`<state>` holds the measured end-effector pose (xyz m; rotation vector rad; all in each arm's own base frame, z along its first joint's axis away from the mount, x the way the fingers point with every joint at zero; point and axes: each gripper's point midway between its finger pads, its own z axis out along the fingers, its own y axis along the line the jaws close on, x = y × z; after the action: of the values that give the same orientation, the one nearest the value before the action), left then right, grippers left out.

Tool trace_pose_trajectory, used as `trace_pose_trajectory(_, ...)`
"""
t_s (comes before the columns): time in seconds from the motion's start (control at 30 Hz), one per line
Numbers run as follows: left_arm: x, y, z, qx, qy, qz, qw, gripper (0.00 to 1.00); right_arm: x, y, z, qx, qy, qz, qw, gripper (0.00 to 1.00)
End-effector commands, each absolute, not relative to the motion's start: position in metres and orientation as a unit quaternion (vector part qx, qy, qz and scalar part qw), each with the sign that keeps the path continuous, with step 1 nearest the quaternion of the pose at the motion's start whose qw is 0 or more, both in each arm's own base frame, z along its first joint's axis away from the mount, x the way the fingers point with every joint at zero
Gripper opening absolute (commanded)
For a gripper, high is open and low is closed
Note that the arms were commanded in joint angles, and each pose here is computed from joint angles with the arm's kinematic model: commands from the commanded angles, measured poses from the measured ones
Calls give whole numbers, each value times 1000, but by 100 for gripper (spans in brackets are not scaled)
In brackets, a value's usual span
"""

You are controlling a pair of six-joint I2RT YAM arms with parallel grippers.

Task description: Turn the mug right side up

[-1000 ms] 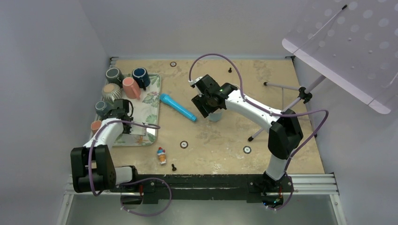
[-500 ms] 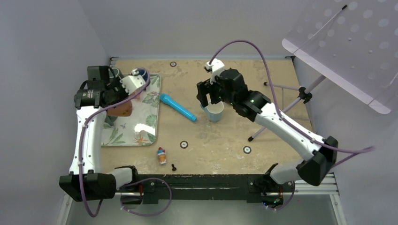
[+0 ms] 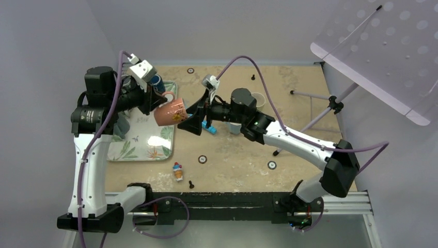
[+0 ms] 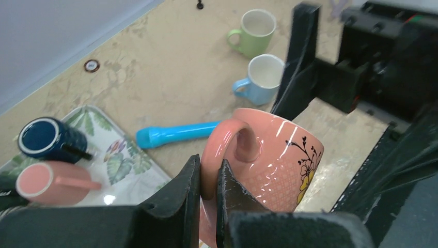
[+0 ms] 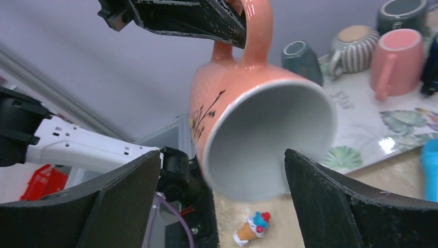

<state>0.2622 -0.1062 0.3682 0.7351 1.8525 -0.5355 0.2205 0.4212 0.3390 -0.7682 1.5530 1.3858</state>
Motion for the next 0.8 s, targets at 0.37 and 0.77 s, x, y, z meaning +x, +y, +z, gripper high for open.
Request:
trace_pose_trajectory(0.37,247,-121,382,337,751,-220,524,100,257,387,361,-264,691,410,533,0)
trace_pose_trajectory(0.77,299,7,256,361,873,71,321,100,216,248,202,-271,906,107,306,0)
